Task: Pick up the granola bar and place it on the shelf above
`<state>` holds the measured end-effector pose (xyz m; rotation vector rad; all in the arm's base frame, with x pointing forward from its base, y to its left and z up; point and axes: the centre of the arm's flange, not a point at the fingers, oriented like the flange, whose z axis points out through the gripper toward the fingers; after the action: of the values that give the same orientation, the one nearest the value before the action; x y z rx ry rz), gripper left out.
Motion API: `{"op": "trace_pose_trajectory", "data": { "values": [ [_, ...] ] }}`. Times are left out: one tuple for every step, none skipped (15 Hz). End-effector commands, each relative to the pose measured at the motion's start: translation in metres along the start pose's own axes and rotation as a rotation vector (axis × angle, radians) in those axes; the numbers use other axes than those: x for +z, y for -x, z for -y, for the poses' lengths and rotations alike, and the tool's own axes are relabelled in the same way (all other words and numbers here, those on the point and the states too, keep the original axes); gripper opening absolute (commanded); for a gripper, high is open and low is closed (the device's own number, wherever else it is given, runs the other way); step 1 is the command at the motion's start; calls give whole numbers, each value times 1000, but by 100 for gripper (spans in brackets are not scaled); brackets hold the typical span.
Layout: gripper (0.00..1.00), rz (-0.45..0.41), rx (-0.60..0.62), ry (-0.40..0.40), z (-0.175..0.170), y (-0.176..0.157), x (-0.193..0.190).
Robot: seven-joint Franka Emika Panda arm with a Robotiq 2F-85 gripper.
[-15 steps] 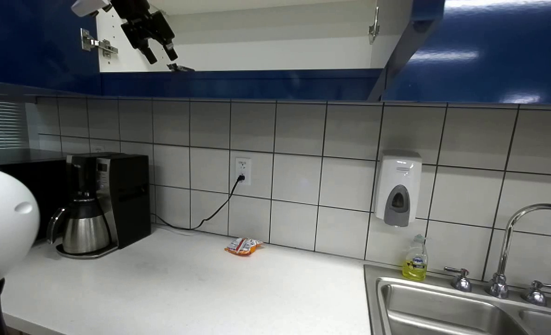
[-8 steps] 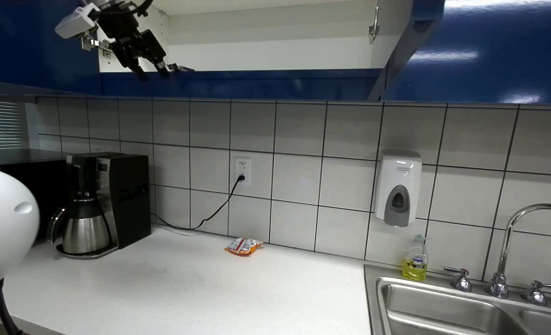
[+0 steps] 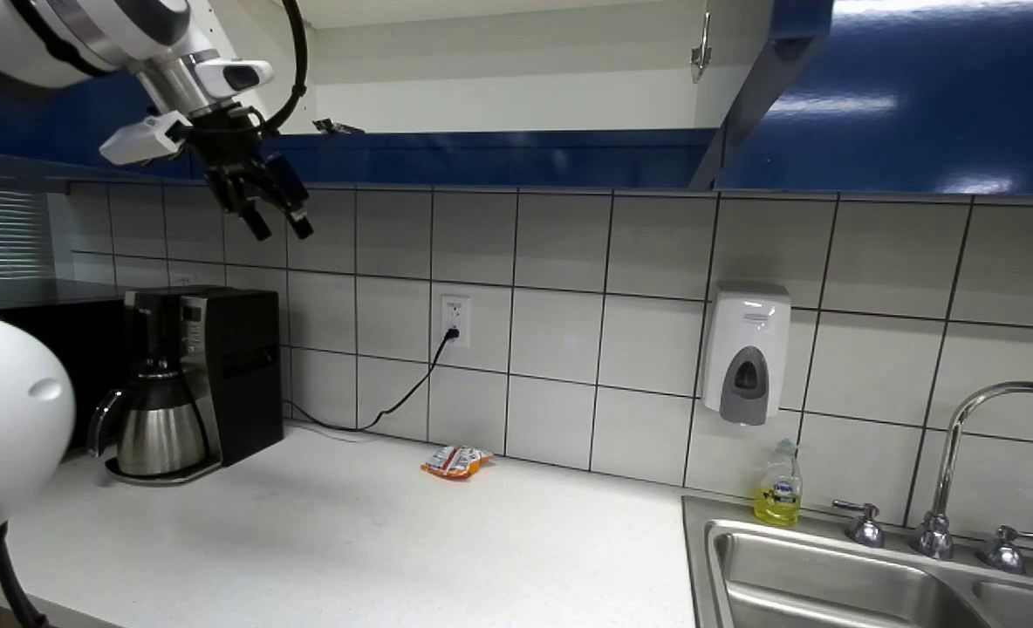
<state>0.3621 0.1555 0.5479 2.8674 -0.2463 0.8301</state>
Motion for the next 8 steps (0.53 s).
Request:
{"op": "trace_pose_trajectory", "data": {
  "values": [
    [100, 74, -72, -25, -1, 30, 36],
    [100, 107, -92, -27, 0, 34, 47],
    [100, 138, -117, -35, 1, 37, 57],
    [100, 169, -139, -34, 3, 42, 68],
    [100, 202, -159, -31, 4, 47, 79],
    [100, 230, -172, -35, 3, 52, 90],
    [100, 251, -183, -38, 2, 56, 99],
    [100, 280, -192, -42, 1, 62, 111]
  ]
}}
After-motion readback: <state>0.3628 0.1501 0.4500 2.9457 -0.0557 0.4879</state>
